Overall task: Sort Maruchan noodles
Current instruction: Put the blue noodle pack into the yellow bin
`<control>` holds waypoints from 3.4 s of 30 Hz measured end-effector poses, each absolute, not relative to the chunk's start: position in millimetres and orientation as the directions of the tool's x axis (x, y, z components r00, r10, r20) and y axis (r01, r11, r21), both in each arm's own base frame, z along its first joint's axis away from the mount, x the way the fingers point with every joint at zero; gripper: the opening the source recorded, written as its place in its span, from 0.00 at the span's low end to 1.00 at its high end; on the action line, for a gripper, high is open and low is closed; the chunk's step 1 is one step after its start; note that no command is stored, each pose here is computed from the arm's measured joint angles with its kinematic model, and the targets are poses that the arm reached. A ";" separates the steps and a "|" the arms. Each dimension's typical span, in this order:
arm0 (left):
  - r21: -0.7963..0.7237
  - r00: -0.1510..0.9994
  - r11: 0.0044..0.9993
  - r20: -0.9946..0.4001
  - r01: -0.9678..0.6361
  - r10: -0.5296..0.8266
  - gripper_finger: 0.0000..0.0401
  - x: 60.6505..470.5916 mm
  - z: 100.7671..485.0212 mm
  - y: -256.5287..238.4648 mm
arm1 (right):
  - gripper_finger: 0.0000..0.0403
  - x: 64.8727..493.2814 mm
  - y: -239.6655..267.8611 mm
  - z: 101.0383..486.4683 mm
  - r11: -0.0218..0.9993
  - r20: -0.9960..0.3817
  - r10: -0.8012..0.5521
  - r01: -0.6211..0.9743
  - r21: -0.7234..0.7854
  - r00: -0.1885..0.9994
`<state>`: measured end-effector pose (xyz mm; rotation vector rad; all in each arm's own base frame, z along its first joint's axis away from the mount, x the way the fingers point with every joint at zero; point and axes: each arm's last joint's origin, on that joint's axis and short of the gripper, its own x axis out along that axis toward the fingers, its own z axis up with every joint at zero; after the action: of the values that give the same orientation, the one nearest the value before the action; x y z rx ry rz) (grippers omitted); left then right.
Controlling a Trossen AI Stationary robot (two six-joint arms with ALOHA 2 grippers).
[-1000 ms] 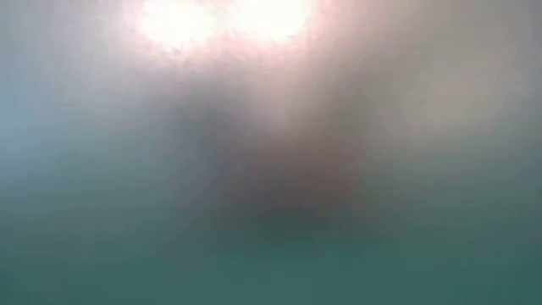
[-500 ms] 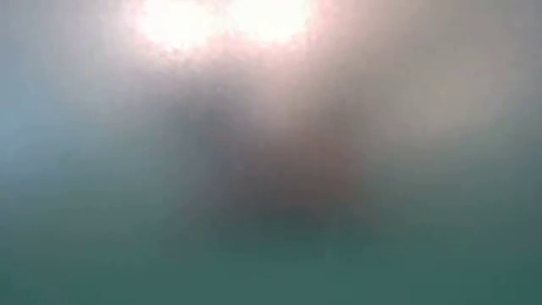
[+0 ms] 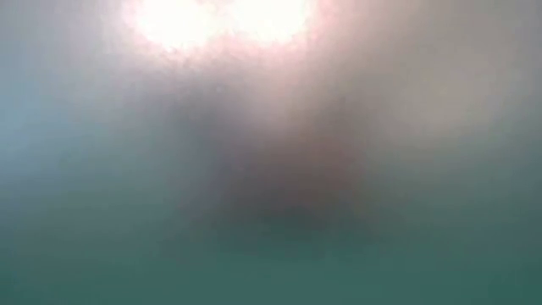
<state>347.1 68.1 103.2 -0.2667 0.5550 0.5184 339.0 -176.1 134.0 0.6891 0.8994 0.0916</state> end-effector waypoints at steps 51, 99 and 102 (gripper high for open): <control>-0.228 0.808 0.832 -0.462 -0.506 0.365 0.23 292.7 126.3 53.0 | 0.04 197.2 -188.2 287.8 0.936 -0.955 -0.278 0.253 -0.245 0.103; -0.223 0.815 0.842 -0.459 -0.491 0.354 0.23 293.4 126.3 49.3 | 0.39 171.2 -234.1 228.3 0.732 -0.893 -0.451 0.575 -0.366 0.006; -0.226 0.818 0.842 -0.454 -0.490 0.354 0.23 293.7 126.9 49.3 | 0.39 171.7 -234.8 242.0 0.707 -0.899 -0.438 0.617 -0.347 -0.005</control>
<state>293.7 49.3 126.9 -0.3442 0.4112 0.4592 171.7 -234.8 242.0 0.1655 1.3380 -0.8366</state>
